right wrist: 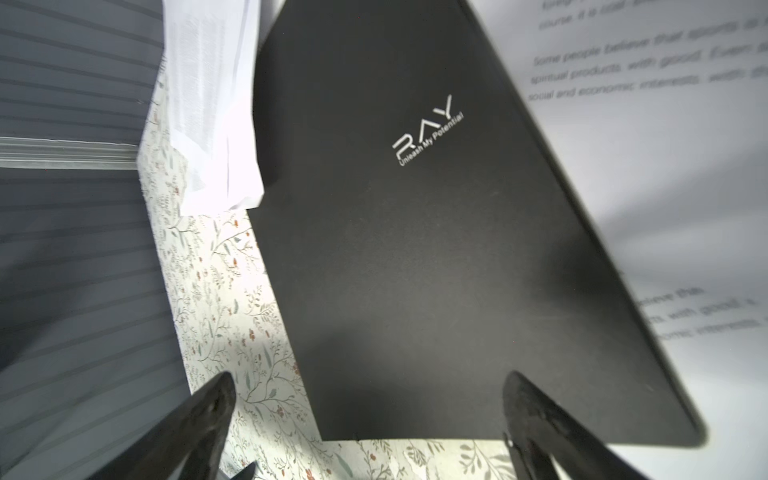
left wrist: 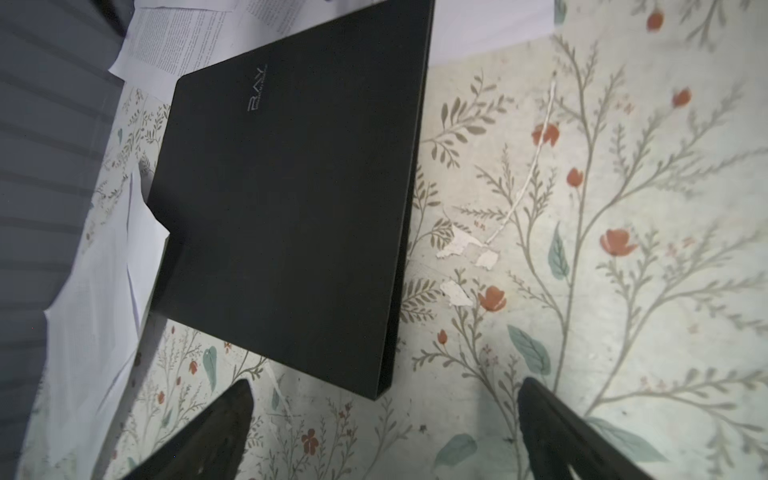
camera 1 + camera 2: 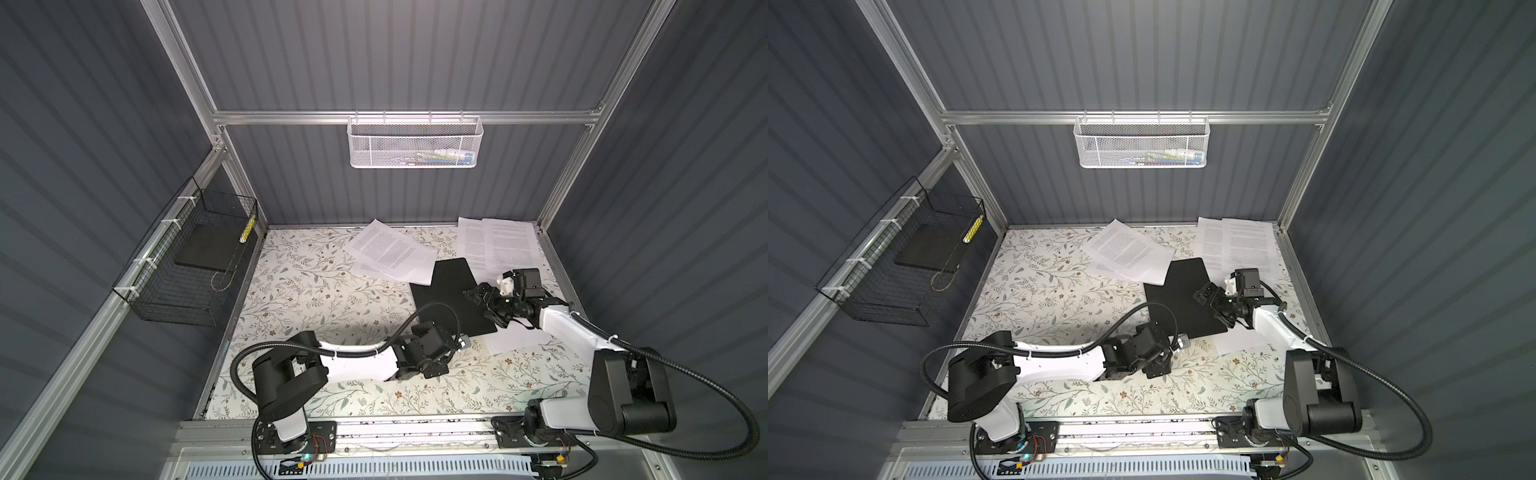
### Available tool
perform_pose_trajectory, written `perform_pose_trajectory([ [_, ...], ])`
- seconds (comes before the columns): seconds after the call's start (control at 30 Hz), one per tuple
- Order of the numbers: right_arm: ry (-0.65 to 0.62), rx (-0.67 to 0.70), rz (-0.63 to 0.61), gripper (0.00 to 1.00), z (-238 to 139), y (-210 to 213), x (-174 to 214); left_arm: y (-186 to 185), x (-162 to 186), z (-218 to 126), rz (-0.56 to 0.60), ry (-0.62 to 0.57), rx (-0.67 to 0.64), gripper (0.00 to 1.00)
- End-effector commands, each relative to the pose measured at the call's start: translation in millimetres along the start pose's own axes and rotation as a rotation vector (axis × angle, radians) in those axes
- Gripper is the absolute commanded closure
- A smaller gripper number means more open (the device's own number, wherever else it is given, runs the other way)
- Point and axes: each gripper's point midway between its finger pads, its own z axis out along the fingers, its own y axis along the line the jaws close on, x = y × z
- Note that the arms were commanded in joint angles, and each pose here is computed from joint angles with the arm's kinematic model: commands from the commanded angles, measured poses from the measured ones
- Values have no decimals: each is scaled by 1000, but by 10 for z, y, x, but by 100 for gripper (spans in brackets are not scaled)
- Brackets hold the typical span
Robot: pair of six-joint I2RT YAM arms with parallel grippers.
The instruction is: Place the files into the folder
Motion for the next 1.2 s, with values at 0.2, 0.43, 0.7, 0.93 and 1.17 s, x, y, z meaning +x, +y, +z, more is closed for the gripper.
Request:
perform_pose_trajectory([
  [0.2, 7, -73, 17, 1, -117, 3, 84, 142, 7, 168, 237, -11, -209, 1],
  [0.43, 19, -93, 34, 1, -88, -40, 106, 205, 14, 252, 260, -18, -295, 2],
  [0.7, 36, -106, 44, 1, -38, -76, 115, 258, 9, 311, 303, -9, -401, 2],
  [0.93, 55, -104, 54, 1, 28, -130, 134, 302, -38, 374, 361, -21, -516, 2],
  [1.17, 78, -74, 73, 1, 115, -237, 169, 361, -121, 332, 373, -59, -590, 3],
])
